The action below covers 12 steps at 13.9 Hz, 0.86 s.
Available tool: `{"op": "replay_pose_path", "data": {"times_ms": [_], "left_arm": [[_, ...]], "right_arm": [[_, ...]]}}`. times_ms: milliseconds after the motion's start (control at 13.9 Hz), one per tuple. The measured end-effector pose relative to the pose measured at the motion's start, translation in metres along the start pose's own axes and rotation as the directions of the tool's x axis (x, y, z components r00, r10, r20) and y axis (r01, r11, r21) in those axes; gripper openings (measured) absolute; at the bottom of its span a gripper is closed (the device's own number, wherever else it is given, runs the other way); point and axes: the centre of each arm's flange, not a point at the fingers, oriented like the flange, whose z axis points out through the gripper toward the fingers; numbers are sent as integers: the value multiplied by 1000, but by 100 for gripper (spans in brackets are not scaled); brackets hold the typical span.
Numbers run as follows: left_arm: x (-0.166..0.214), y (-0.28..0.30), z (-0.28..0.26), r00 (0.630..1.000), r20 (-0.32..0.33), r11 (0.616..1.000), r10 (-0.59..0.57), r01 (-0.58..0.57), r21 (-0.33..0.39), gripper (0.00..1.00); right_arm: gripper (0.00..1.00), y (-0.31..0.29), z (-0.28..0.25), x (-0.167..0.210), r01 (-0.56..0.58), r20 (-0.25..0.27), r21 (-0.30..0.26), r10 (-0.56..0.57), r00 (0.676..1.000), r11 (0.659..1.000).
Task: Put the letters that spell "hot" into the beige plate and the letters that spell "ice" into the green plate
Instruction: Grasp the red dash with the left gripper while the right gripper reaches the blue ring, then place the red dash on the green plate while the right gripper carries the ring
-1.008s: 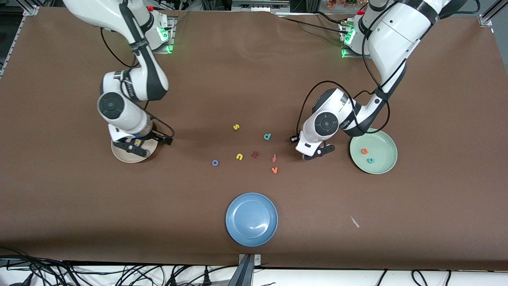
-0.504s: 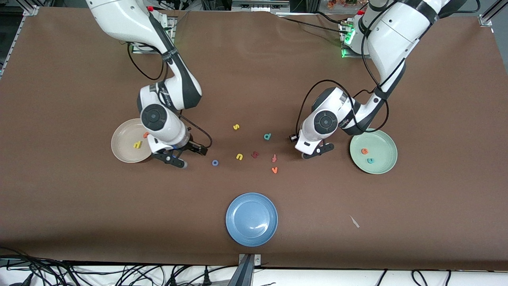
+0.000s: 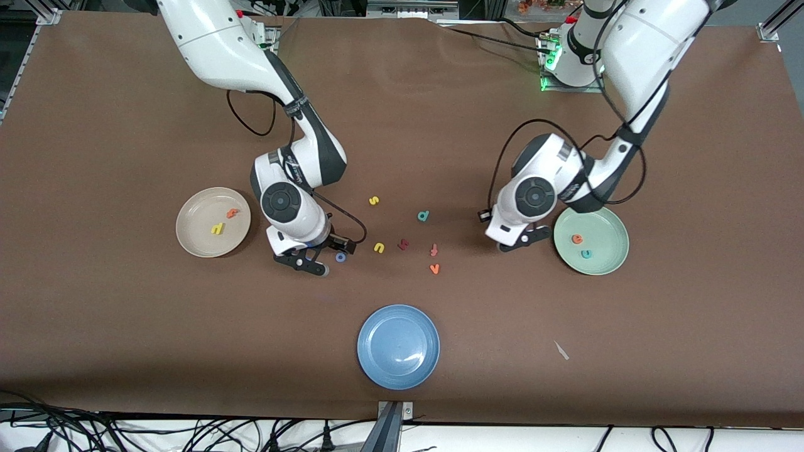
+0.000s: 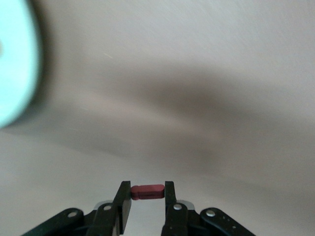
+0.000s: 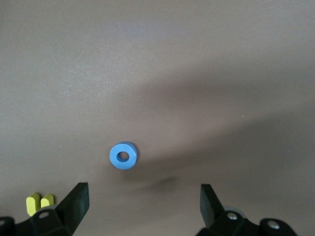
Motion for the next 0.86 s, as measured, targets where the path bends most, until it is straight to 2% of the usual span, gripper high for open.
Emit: {"op": "replay_pose_path", "data": {"times_ms": [360,504,648,720,792,864], "left_arm": [[53,-91,-23,983,40,984,177,-177,-4,29],[77,-135,-20,964,51,965,260,-259,-33,29],[92,-164,-15,950,58,951,308,-305,-55,29],[96,-170,-13,947,60,948,317,-313,-61,30],[97,-171,-11,945,62,946,322,-318,-64,34],[96,-170,-10,943,63,945,325,-322,-64,44]], "right_arm": [[99,-17,27,0,34,15,-19,-34,999,999],[95,-17,30,1,49,18,-23,-49,999,999],[84,-17,29,2,53,17,-23,-52,998,998],[84,-17,27,3,56,14,-20,-56,998,998],[81,-17,26,5,58,13,-19,-58,998,998],[80,-17,26,6,62,12,-18,-62,998,998]]}}
